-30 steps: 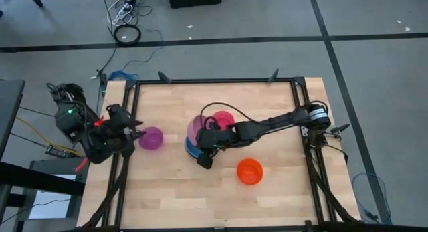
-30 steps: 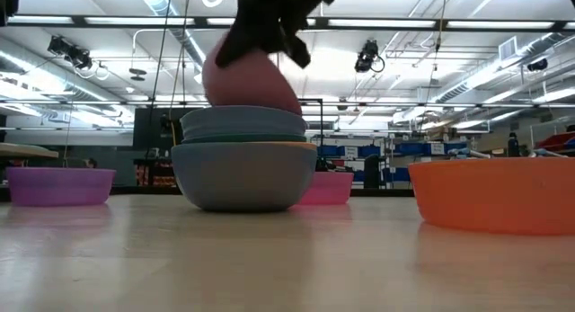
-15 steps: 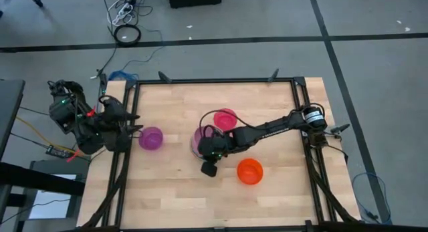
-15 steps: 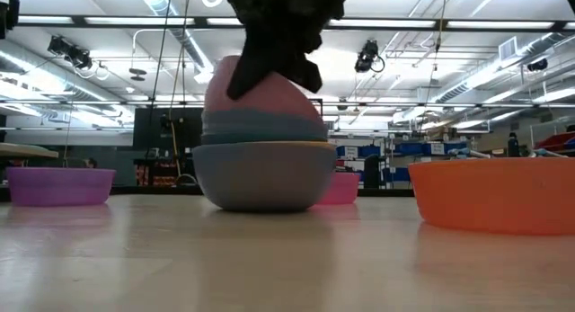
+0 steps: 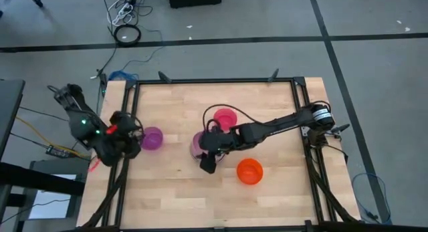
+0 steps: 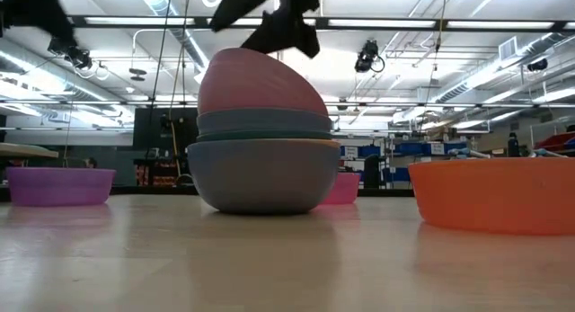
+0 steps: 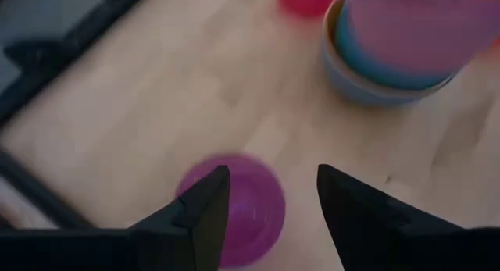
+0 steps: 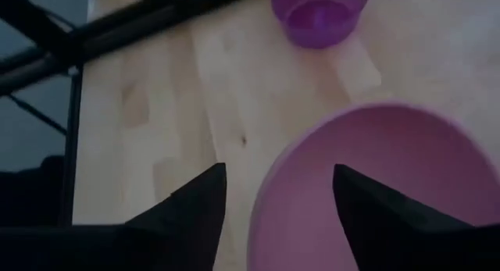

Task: Nest bowls inside each other
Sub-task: Stack the violet bowl on top of the pink bowl

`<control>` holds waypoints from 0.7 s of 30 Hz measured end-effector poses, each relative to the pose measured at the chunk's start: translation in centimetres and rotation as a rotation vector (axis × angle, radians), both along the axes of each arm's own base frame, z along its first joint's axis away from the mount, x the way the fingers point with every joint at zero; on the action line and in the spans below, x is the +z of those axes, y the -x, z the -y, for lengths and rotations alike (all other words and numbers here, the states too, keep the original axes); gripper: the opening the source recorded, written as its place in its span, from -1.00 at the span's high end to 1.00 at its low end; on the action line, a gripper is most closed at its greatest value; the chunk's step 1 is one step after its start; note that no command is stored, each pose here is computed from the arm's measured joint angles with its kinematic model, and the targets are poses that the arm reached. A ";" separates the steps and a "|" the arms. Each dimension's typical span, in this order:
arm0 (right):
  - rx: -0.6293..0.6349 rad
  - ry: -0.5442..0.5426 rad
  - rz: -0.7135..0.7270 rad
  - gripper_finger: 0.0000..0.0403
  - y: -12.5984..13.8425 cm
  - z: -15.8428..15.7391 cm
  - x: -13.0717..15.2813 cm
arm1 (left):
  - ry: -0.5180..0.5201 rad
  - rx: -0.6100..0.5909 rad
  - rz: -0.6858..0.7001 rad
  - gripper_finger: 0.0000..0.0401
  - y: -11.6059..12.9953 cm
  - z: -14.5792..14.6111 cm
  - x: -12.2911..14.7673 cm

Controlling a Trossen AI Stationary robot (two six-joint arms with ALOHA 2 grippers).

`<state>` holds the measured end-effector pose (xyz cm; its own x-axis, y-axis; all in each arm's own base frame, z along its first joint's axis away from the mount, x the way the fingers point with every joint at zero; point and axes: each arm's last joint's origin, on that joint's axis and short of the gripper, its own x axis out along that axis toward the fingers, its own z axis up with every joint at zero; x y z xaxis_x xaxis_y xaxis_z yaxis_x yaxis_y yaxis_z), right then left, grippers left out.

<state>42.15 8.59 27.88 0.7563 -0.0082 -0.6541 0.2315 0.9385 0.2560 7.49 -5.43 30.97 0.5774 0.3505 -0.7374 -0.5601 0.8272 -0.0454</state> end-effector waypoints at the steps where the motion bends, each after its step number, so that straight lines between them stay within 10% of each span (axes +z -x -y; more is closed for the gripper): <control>1: -0.010 0.005 0.005 -0.11 0.2 0.1 0.3 | 0.012 0.013 -0.024 -0.01 0.0 0.1 -0.8; 11: 0.000 0.087 0.050 0.35 1.1 -1.6 1.5 | 0.079 0.045 -0.118 -0.01 -0.7 1.2 -5.9; 21: 0.046 0.207 0.303 0.29 3.7 -1.6 11.8 | 0.128 -0.010 -0.241 -0.01 -2.3 2.7 -9.3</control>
